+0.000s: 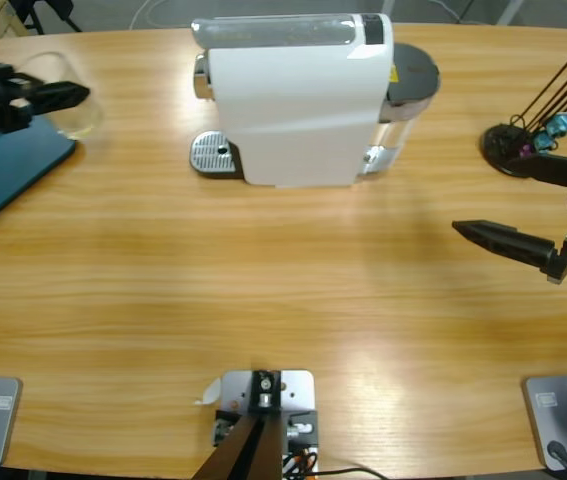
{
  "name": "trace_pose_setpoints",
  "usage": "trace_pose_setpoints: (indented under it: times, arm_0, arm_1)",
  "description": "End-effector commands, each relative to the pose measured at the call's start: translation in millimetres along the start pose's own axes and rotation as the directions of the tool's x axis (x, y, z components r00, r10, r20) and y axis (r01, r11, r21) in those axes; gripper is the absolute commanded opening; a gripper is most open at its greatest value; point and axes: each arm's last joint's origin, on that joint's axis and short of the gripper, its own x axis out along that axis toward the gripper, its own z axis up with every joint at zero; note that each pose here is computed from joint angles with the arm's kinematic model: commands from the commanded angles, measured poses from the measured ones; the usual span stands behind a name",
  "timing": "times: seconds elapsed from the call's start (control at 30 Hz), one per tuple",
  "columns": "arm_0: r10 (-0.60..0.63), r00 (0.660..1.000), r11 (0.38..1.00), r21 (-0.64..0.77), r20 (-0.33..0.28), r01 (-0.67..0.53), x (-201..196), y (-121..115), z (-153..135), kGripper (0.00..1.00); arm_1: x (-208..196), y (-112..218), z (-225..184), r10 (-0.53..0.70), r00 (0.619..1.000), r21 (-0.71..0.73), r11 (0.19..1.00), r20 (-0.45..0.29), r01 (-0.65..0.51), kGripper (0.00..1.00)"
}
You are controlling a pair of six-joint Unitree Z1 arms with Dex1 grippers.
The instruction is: Pour coffee
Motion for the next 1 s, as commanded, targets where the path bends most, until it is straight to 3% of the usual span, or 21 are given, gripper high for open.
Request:
trace_pose_setpoints:
  times: [0.03,0.17,0.53,0.63,0.67,0.73,0.77,1.0]
  arm_0:
    - [0.246,0.958,0.940,-0.207,-0.147,-0.273,-8,34,-44,0.476]
    - [0.319,0.926,0.895,-0.257,-0.202,-0.365,-8,55,-56,0.476]
    - [0.395,0.897,0.835,-0.329,-0.199,-0.441,21,89,-64,0.476]
    - [0.389,0.886,0.822,-0.340,-0.252,-0.457,36,94,-81,0.491]
    - [0.380,0.889,0.825,-0.341,-0.257,-0.451,39,94,-84,0.570]
    - [0.372,0.890,0.827,-0.342,-0.264,-0.447,42,94,-90,0.862]
    - [0.364,0.893,0.829,-0.344,-0.265,-0.440,44,94,-93,0.948]
    - [0.372,0.913,0.837,-0.366,-0.166,-0.407,39,89,-105,0.996]
  arm_1:
    - [1,2,-6,0.030,0.999,-0.008,1.000,-0.011,-0.030,1.000]
    - [1,2,-6,0.034,0.999,-0.008,0.999,-0.011,-0.034,1.000]
    - [1,3,-6,0.044,0.999,-0.008,0.999,-0.009,-0.044,1.000]
    - [1,3,-6,0.048,0.999,-0.008,0.999,-0.011,-0.048,1.000]
    - [1,3,-6,0.048,0.999,-0.008,0.999,-0.010,-0.048,1.000]
    - [1,3,-6,0.048,0.999,-0.008,0.999,-0.009,-0.048,1.000]
    - [1,3,-6,0.048,0.999,-0.008,0.999,-0.009,-0.048,1.000]
    - [1,3,-6,0.046,0.999,-0.008,0.999,-0.009,-0.046,1.000]
